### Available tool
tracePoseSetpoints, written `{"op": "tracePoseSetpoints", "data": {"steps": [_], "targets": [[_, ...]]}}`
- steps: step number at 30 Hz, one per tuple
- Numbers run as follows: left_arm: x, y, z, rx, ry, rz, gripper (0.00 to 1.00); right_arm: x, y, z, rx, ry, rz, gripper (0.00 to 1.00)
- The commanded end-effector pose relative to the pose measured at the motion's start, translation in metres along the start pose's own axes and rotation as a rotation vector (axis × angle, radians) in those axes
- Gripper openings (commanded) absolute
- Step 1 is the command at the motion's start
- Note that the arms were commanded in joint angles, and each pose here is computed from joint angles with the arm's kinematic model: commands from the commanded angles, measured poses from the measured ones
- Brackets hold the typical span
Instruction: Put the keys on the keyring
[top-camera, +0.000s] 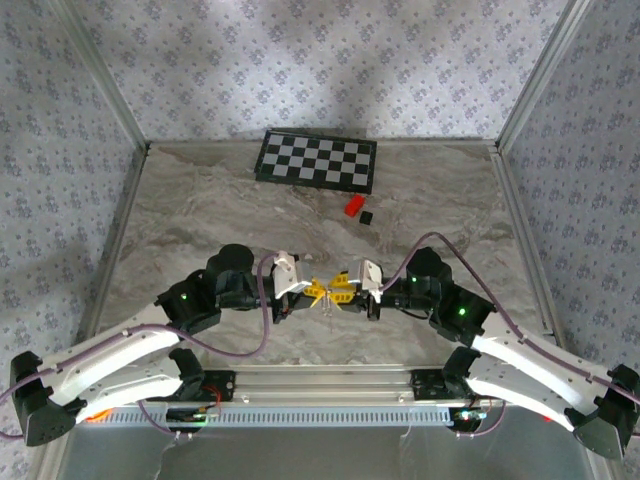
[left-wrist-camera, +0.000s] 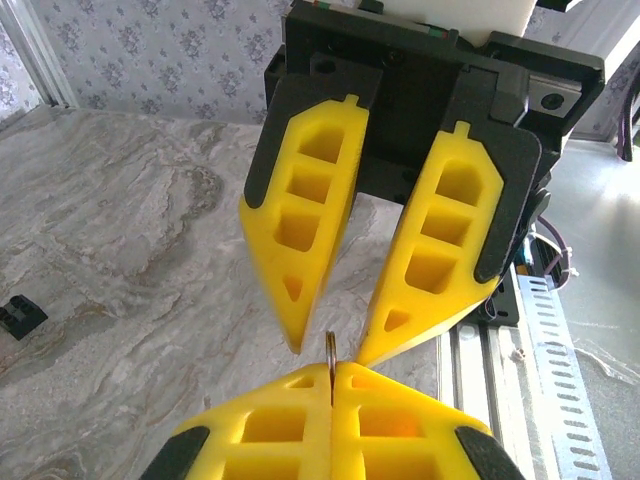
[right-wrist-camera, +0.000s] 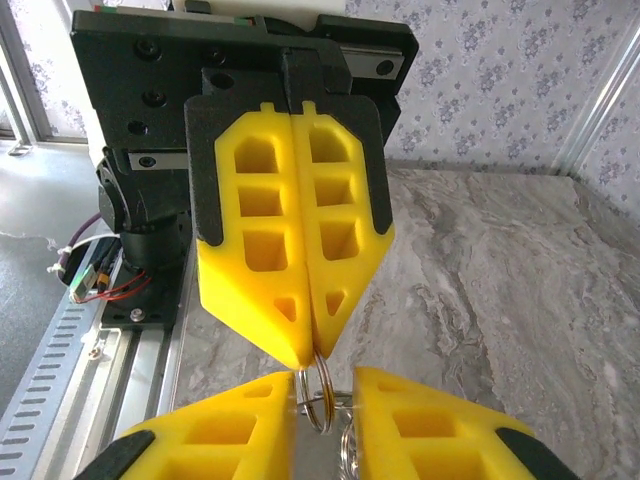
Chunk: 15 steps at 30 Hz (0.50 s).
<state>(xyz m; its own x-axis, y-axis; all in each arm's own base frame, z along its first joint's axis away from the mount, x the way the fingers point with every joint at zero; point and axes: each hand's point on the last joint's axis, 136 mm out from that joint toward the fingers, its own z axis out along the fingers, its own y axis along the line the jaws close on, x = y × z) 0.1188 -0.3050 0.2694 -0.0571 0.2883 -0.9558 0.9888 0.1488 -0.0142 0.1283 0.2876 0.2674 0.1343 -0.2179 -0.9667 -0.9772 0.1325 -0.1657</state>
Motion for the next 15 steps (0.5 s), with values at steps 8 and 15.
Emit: {"op": "tracePoseSetpoints", "data": {"steps": [8,15], "targets": [[-0.024,-0.0054,-0.0052,0.021,-0.058,0.049,0.0,-0.0106,-0.0066,-0.0019,0.033,0.015,-0.052,0.2],[-0.0243,-0.0066,-0.0053,0.026,-0.059,0.051,0.0,-0.0053,-0.0108,0.0003,0.05,0.048,-0.05,0.18]]}}
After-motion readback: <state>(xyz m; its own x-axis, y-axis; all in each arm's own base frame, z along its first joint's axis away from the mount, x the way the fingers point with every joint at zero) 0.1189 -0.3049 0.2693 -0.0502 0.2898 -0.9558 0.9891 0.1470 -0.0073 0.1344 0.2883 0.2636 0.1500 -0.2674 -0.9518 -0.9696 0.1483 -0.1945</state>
